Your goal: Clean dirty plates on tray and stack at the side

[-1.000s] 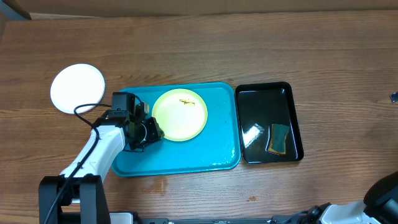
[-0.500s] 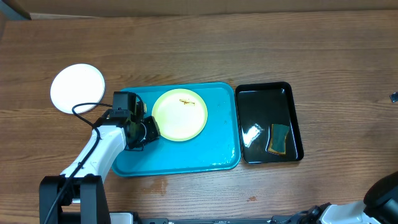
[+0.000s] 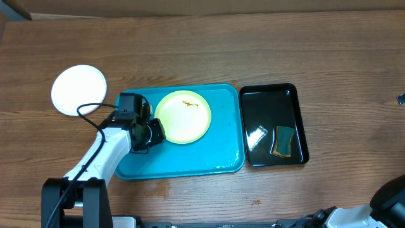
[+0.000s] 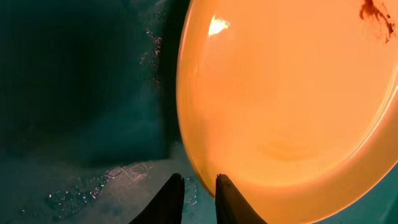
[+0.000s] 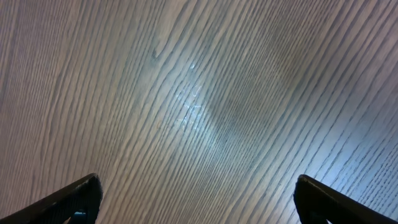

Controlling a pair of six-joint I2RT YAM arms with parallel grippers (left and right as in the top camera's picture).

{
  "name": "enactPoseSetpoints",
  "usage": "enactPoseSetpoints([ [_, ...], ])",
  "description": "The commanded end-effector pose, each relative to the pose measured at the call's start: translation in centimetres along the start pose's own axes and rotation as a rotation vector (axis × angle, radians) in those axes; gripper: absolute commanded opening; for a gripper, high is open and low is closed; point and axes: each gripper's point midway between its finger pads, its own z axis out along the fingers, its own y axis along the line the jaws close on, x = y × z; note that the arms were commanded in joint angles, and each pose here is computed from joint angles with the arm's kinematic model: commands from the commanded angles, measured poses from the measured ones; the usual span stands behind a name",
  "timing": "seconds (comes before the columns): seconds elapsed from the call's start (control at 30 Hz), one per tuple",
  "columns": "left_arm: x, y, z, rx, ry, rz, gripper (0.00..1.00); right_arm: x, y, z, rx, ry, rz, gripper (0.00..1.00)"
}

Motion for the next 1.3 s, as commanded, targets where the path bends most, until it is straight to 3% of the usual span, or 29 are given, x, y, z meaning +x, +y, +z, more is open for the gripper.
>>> enactPoseSetpoints([
  [0.0, 0.2, 0.3, 0.3, -0.021, -0.001, -0.009, 0.2, -0.3, 0.1, -0.3, -0.002, -0.018, 0.002, 1.0],
  [0.43, 0.9, 0.9, 1.4, -0.046, 0.042, -0.058, 0.19, -0.3, 0.1, -0.3, -0.002, -0.017, 0.002, 1.0],
  [0.63, 0.9, 1.2, 2.1, -0.053, 0.055, -0.056, 0.04, -0.3, 0.1, -0.3, -0.002, -0.018, 0.002, 1.0],
  [0.93, -1.5, 0.1, 1.2, -0.043, 0.001, 0.224, 0.06, -0.3, 0.1, -0.3, -0.002, -0.017, 0.002, 1.0],
  [1.27, -4.6, -1.5, 0.1, -0.013, -0.094, 0.212, 0.13, -0.3, 0.1, -0.3, -0.002, -0.018, 0.002, 1.0],
])
